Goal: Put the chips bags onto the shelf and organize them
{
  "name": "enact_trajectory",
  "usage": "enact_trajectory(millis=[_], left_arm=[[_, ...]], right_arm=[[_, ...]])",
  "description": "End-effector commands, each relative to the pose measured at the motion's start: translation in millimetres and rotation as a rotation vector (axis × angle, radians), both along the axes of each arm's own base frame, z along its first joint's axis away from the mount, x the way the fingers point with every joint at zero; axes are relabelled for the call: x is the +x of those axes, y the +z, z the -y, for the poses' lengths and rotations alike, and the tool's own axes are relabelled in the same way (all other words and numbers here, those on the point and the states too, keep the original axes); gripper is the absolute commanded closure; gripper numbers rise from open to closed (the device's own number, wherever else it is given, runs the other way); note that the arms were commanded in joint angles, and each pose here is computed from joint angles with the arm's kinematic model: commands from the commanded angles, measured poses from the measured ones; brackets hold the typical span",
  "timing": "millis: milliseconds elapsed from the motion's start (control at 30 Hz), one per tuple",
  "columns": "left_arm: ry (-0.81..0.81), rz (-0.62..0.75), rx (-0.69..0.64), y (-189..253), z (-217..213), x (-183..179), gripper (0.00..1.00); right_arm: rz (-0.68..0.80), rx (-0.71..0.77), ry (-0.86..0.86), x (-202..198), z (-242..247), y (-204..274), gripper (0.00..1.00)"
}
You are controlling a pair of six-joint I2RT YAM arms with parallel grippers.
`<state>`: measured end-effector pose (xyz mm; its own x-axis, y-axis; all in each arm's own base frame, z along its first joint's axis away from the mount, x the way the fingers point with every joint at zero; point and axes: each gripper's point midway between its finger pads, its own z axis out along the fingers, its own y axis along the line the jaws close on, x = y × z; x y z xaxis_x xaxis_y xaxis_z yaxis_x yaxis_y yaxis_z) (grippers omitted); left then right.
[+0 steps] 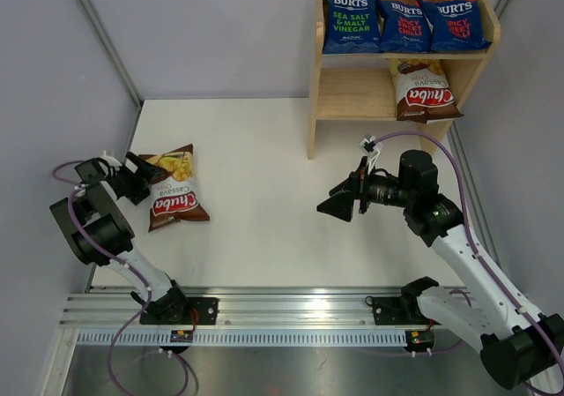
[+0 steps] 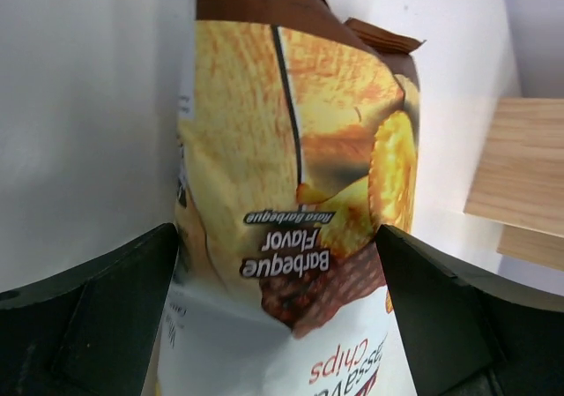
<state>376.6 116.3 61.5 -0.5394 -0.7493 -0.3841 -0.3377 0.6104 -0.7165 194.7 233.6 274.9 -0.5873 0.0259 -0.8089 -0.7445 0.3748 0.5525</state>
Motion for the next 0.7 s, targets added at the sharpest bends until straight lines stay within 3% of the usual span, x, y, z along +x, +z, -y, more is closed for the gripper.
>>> enact_trajectory(millis=[0, 267, 433, 467, 500, 667], left_arm=[[-0.069, 0.088, -0.087, 1.8, 16.1, 9.2, 0.01], [-0.085, 0.073, -0.143, -11.9, 28.6, 10.4, 0.04], [-0.083, 0.079, -0.145, -10.2, 30.4, 9.5, 0.2], [-0.081, 0.081, -0.145, -9.4, 30.6, 10.2, 0.31], [-0.073, 0.077, -0.148, -9.5, 29.7, 9.9, 0.35], [-0.042, 0.101, -0.119, -0.7, 26.9, 10.9, 0.5]], right_arm=[[0.061, 0.016, 0.031, -4.8, -2.8, 10.8, 0.01], [0.08, 0.017, 0.029, -7.3, -2.0, 12.7, 0.01], [0.081, 0.013, 0.021, -6.3, -1.5, 11.5, 0.01], [0.079, 0.011, 0.019, -5.5, -1.4, 10.8, 0.0], [0.077, 0.011, 0.019, -5.5, -1.4, 10.1, 0.0], [0.082, 0.007, 0.005, -3.2, -0.5, 10.0, 0.01]])
